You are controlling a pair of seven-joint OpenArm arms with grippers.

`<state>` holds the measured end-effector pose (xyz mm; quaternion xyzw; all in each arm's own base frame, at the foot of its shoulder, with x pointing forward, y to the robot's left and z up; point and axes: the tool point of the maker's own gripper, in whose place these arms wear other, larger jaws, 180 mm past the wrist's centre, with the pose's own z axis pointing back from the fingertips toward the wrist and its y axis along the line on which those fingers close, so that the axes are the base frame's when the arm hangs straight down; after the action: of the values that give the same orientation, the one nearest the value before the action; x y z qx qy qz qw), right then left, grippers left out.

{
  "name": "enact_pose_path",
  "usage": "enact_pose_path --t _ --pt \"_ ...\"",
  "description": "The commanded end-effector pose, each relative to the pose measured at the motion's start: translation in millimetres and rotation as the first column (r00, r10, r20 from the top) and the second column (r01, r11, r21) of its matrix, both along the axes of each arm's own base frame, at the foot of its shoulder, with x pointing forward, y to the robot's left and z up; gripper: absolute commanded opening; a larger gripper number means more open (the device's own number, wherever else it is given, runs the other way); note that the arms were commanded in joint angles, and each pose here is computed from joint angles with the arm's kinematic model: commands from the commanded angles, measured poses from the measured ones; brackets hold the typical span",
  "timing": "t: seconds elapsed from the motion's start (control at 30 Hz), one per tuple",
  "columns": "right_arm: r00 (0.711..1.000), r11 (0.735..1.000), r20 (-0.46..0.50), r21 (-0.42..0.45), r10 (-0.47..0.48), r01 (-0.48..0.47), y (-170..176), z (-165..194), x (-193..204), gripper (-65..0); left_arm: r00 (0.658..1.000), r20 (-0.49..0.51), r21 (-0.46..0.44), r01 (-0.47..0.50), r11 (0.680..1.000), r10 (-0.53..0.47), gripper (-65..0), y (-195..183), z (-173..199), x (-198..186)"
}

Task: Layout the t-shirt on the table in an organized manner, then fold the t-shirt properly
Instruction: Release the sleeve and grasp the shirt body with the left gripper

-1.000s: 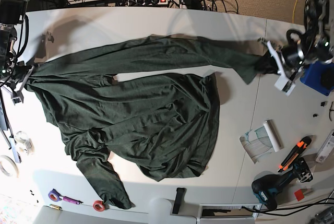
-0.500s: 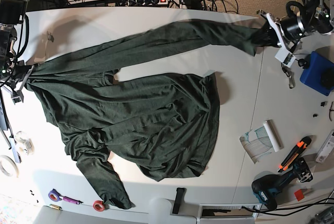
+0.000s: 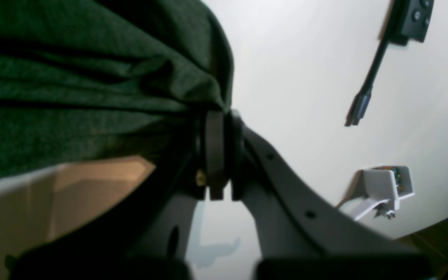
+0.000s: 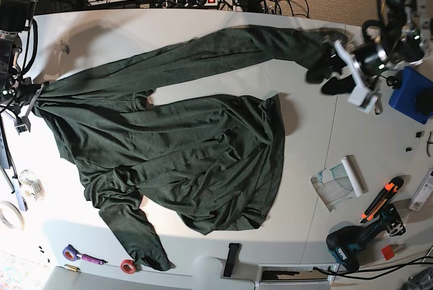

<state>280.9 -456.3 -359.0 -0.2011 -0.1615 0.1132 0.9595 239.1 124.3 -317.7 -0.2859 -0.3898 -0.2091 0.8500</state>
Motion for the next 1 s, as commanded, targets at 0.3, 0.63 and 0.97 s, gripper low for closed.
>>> enact_pose_path --t 0.3,0.63,0.97 --pt "0.999 0.999 0.036 -0.036 0.000 0.001 -12 21 8 -65.0 0.995 0.082 0.127 0.037 0.991 -0.047 -33.8 -42 -10 55" --pt "0.999 0.999 0.037 -0.036 0.000 0.001 -12 21 9 -65.0 0.984 0.121 0.172 0.109 0.979 -0.131 -33.8 -82 -19 61" --pt "0.999 0.999 0.039 -0.036 0.001 0.001 -12 21 9 -65.0 0.992 0.091 0.120 0.071 0.990 -0.082 -35.6 -98 -30 87"
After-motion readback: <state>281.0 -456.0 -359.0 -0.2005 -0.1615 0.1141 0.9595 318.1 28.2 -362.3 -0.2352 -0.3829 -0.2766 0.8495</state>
